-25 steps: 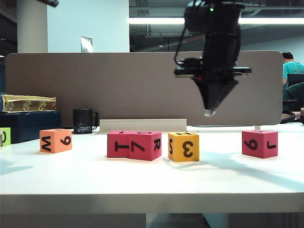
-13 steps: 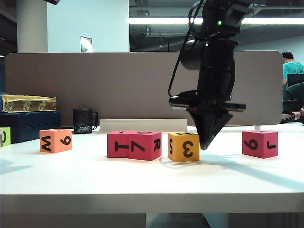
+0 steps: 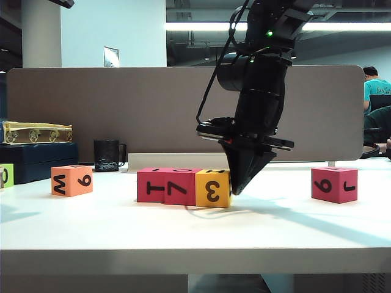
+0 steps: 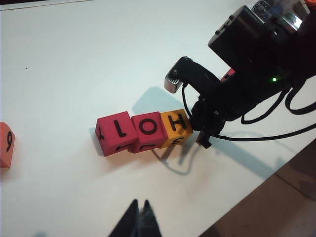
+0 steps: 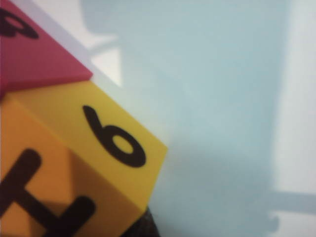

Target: Select the appropriate blocks from the scattered letter blocks on the table and arrange them in a row to spell out "ALOHA".

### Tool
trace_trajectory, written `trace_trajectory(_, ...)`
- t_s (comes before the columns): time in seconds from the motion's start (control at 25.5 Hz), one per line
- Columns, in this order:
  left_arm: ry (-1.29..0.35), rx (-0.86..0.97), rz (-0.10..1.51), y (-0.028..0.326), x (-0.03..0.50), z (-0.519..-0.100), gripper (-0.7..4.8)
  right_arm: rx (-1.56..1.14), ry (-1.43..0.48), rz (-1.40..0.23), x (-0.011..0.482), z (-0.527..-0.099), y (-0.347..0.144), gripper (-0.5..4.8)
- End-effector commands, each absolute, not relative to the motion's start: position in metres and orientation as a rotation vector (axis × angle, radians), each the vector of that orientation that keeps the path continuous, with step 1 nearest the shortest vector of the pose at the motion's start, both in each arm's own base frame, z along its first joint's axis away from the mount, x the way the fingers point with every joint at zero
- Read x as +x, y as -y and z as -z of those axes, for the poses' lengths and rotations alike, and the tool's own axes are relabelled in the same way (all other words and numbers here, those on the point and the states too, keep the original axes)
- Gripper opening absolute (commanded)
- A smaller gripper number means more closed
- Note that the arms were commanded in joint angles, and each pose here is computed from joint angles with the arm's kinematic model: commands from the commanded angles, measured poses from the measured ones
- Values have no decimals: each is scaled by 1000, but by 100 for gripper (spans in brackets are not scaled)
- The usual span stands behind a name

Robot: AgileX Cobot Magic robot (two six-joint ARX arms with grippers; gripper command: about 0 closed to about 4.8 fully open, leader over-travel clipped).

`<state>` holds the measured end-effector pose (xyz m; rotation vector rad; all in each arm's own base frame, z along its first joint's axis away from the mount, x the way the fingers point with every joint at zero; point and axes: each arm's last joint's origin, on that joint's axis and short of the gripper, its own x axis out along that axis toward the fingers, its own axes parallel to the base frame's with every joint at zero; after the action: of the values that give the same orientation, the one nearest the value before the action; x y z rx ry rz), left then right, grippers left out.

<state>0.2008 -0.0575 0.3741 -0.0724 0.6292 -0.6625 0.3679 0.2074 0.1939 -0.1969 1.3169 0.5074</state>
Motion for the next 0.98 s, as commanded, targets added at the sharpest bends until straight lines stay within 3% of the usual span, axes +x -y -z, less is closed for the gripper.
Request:
trace_trajectory(0.04, -614, -66, 663, 57, 200, -377, -6, -160, -1262, -508, 372, -199, -211, -6)
trace_trajectory(0.59, -636, -54, 665, 57, 199, -375, -6, -257, -1144, -396, 371, -225, -203, -6)
trace_trajectory(0.71, -635, -54, 666, 57, 199, -375, -6, -163, -1127, -555, 360, -248, -207, -6)
trace_trajectory(0.98, -648, -56, 665, 57, 198, -374, -6, -219, -1146, -692, 330, -248, -248, -6)
